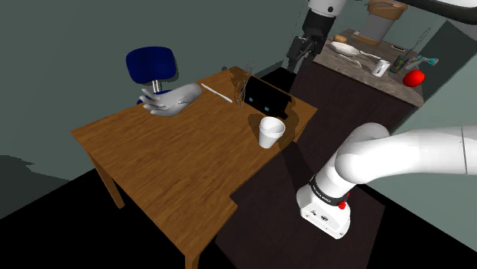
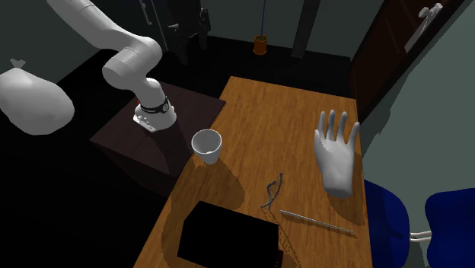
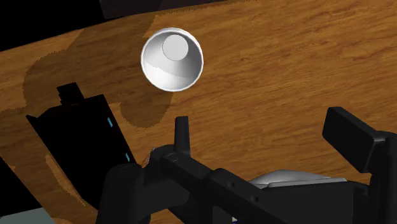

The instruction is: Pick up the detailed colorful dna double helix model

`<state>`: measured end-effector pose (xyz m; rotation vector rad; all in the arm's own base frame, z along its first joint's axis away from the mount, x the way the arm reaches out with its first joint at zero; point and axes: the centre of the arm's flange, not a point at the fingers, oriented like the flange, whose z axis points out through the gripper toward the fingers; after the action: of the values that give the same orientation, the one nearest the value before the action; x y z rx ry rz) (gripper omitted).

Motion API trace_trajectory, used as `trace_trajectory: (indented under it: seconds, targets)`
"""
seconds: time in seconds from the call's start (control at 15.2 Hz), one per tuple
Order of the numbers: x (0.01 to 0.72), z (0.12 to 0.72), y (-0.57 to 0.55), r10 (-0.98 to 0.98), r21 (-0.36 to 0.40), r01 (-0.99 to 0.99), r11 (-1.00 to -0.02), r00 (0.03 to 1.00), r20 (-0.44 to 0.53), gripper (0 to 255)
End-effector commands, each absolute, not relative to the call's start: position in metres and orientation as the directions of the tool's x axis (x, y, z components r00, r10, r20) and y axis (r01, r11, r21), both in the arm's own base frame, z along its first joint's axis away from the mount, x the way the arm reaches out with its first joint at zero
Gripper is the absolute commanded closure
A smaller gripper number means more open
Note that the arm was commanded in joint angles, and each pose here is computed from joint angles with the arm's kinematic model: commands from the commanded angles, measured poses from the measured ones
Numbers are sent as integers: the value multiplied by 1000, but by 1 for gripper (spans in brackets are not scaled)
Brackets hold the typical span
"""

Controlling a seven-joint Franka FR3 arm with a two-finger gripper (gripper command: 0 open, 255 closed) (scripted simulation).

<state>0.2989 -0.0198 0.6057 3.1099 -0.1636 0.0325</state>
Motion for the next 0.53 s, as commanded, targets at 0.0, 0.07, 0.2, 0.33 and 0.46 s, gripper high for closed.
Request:
trace_trajectory:
  seconds: [0.0,0.07,0.2,0.33,0.46]
  targets:
    - [299,606,-20,-105,26,-105,-994,994,22,0]
    - [309,601,-27,-99,25,-100,-995,995,24,0]
    - [328,592,-42,-88,22,-88,-996,996,29,0]
    - [348,584,-57,-76,19,-77,-997,997,33,0]
    - [368,575,-71,-65,17,-66,-998,997,37,0]
